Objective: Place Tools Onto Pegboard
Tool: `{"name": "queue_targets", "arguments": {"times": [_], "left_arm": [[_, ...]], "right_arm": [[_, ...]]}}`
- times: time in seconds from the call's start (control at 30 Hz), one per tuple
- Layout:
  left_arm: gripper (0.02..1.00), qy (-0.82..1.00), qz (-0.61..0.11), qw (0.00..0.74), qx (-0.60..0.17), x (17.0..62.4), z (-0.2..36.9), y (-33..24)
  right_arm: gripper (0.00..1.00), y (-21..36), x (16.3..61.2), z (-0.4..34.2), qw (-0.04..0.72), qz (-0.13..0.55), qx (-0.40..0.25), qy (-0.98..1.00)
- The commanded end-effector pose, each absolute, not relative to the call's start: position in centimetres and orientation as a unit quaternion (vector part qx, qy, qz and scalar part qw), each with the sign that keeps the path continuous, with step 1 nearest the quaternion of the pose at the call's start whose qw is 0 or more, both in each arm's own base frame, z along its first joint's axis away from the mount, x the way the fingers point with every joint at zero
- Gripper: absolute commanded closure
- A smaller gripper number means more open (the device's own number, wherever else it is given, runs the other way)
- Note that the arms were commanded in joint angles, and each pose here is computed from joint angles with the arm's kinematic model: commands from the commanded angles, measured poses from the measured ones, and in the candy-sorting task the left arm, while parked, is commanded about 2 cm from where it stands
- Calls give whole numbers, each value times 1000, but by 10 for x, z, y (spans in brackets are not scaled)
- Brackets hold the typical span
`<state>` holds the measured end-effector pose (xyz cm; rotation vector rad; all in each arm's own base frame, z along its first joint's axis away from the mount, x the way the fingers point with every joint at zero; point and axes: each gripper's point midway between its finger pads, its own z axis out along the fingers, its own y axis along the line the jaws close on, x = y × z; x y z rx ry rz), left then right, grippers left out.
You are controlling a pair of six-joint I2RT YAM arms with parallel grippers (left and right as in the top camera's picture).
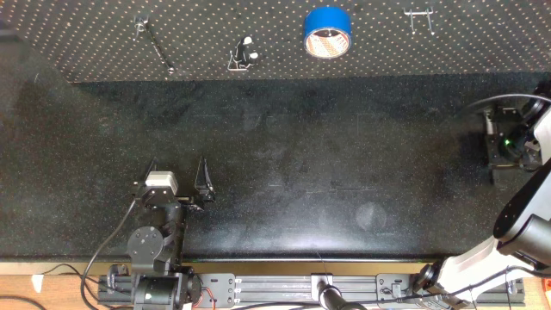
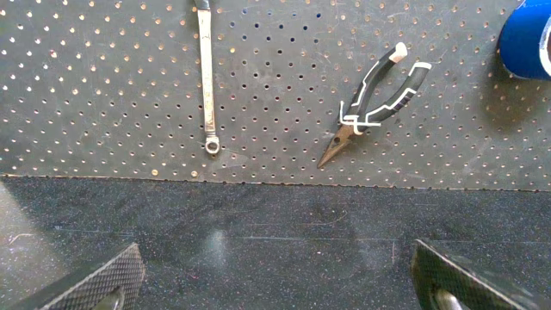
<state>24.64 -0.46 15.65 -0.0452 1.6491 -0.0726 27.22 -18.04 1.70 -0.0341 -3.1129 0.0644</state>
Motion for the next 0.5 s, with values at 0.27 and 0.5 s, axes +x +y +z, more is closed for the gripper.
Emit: {"name": "queue_targets", "arguments": {"times": [0.27,0.5], "left_arm": [[23,734,-32,678,-12,246,155,-7],[23,734,-32,678,-12,246,155,-7]], "right_arm": [[925,-145,368,174,-350,-16,-69,-934],[925,-15,390,258,-460,-45,88,-882]]}}
